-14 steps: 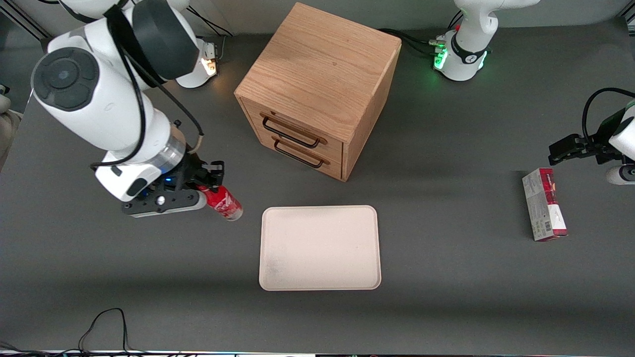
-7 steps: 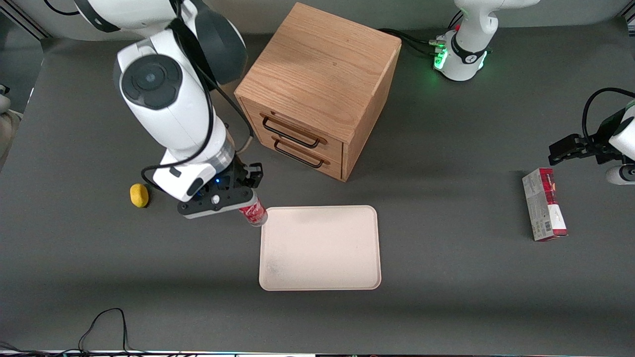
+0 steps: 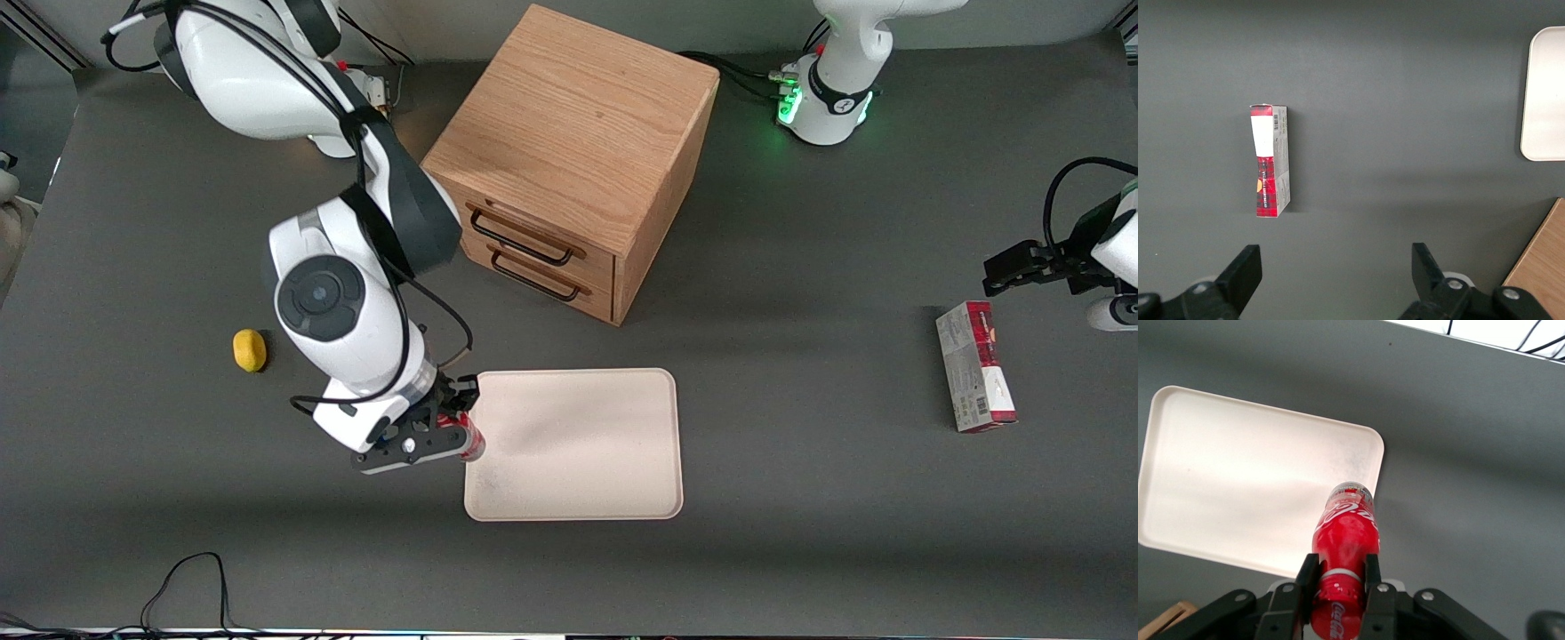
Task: Place coke bottle on tray
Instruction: 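Lower the bottle onto the tray edge and open the right gripper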
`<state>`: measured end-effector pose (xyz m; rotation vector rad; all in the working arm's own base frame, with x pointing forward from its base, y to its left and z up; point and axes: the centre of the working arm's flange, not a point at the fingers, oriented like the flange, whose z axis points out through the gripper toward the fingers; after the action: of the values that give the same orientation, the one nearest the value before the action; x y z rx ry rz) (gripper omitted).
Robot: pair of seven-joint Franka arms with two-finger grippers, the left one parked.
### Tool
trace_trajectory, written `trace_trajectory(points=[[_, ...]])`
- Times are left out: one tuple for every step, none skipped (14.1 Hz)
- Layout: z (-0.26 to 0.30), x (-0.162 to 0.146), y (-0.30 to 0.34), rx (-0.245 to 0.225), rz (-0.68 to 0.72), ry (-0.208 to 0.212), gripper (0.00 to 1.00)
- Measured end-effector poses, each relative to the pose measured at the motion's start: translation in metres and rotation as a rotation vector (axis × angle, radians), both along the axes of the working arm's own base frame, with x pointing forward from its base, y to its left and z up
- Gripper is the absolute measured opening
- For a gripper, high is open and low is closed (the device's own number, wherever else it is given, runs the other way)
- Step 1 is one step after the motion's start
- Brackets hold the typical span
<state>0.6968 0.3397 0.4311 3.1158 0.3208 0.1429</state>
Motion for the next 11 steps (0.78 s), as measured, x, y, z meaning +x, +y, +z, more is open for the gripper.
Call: trace_trajectory(points=[[-0.015, 0.004, 0.003, 0.002, 0.002, -0.003, 0.32], [-0.031, 0.007, 0.006, 0.003, 0.005, -0.004, 0.32], [-0.048, 0.01, 0.008, 0.003, 0.006, -0.001, 0.32], [-0.063, 0.012, 0.009, 0.0, 0.006, 0.005, 0.32], [-0.075, 0.013, 0.009, -0.003, 0.006, 0.012, 0.32], [-0.084, 0.015, 0.01, -0.004, 0.007, 0.015, 0.32], [-0.092, 0.016, 0.01, -0.004, 0.007, 0.015, 0.32], [-0.098, 0.016, 0.011, -0.004, 0.007, 0.015, 0.32], [-0.102, 0.017, 0.011, -0.002, 0.007, 0.013, 0.32], [-0.106, 0.018, 0.011, -0.003, 0.008, 0.013, 0.32], [-0.107, 0.018, 0.011, -0.001, 0.008, 0.011, 0.32]])
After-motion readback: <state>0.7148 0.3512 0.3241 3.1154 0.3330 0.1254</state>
